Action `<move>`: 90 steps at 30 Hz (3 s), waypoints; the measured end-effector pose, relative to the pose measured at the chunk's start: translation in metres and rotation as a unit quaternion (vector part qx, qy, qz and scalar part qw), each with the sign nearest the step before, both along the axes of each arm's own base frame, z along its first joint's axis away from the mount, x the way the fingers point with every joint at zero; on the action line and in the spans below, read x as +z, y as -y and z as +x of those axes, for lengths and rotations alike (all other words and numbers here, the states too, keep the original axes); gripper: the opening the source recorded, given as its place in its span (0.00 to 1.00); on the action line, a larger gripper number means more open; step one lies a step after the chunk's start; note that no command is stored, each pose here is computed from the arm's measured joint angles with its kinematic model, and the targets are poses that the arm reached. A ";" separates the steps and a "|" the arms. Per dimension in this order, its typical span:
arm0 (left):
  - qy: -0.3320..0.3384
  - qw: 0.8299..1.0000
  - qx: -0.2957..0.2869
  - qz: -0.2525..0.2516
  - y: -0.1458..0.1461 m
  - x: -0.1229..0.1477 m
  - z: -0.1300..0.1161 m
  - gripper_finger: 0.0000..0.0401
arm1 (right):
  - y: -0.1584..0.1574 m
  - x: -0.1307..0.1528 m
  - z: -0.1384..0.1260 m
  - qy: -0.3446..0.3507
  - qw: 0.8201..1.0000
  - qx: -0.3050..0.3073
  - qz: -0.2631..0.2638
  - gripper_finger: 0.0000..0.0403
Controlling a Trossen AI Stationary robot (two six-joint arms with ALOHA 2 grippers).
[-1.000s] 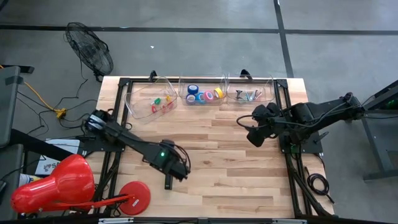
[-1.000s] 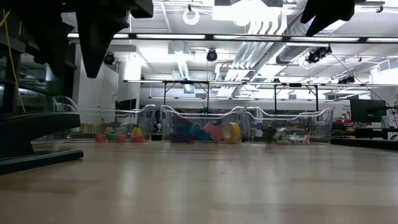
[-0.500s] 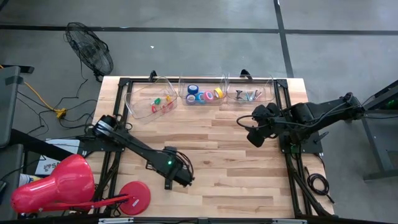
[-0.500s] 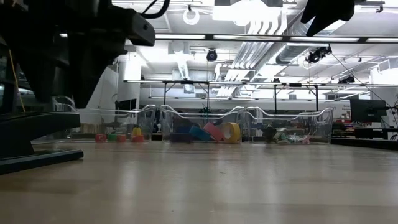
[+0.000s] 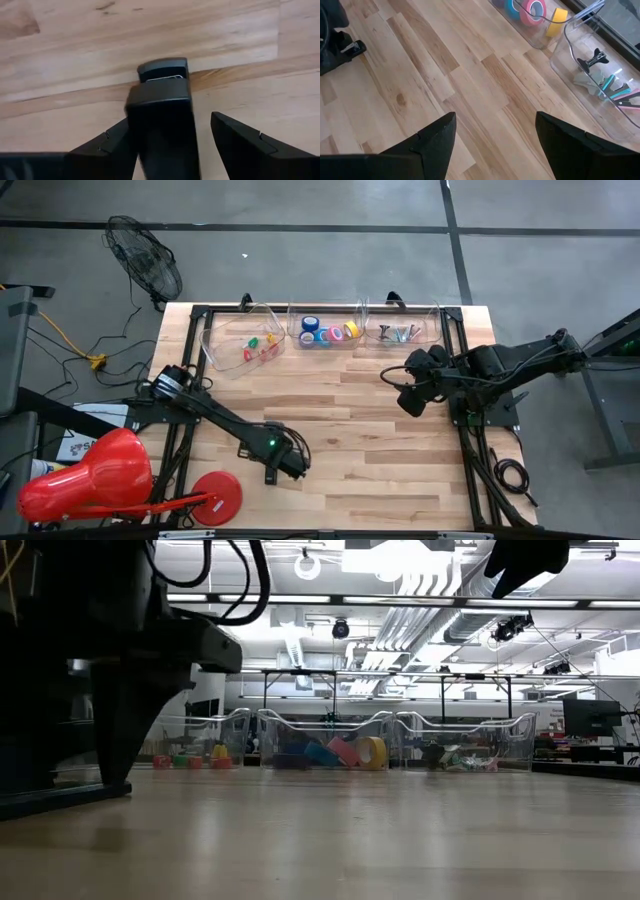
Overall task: Pick and place Stapler, Stapler remover, tape
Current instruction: Put the black stapler into the left transparent bin
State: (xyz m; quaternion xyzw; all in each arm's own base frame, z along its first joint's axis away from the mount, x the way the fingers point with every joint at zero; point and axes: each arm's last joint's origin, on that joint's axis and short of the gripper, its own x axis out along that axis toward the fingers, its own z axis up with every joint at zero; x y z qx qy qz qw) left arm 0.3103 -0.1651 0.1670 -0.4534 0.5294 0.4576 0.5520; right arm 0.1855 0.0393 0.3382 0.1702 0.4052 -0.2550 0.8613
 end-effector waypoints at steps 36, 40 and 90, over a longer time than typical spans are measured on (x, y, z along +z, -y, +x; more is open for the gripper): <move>0.042 0.998 -0.052 0.003 -0.016 0.020 -0.001 0.32 | 0.001 0.000 0.000 -0.005 1.000 0.005 -0.014 0.65; 0.049 0.996 -0.057 0.042 -0.044 0.048 -0.006 0.32 | 0.001 0.000 0.000 -0.003 1.000 0.000 -0.024 0.65; -0.069 0.976 -0.206 0.032 -0.398 0.065 -0.107 0.35 | 0.005 0.003 0.000 0.040 0.994 -0.080 -0.065 0.65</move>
